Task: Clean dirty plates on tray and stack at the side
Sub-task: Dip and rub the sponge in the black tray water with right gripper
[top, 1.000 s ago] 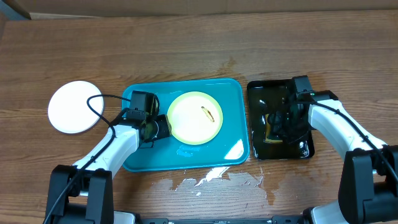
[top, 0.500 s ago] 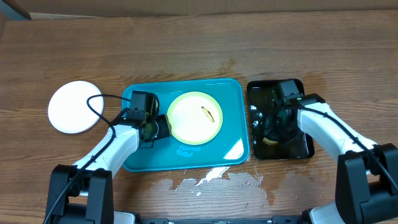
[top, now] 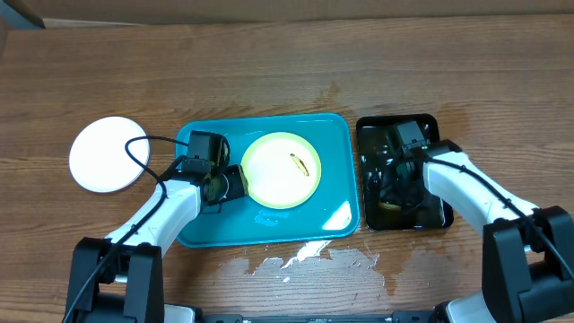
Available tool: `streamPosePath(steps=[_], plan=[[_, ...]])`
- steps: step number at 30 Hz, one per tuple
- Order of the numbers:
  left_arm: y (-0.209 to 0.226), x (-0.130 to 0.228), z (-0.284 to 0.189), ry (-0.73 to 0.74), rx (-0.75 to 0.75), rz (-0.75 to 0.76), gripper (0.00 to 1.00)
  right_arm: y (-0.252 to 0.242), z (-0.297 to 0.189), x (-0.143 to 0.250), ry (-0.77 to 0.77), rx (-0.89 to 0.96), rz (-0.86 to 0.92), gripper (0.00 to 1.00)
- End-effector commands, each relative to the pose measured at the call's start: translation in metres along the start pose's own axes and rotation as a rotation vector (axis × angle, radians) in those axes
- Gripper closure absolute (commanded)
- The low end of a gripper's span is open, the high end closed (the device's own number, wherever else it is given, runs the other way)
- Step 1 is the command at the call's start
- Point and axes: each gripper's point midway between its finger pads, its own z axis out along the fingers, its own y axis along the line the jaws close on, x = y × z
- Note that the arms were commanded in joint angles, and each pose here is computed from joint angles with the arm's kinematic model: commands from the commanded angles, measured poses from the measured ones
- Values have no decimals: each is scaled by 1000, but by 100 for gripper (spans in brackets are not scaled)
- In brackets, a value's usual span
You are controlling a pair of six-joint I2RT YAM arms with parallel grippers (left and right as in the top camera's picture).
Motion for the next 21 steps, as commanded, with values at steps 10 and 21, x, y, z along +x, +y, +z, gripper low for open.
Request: streamPosePath(steps=[10,21], plan=[[1,0,2,0,-14,-4,48,19,-47,-58,-157,-57,22,41],[1,-1,2,0,-13,-3,47,15,-2,-46,-147,-52,22,47]])
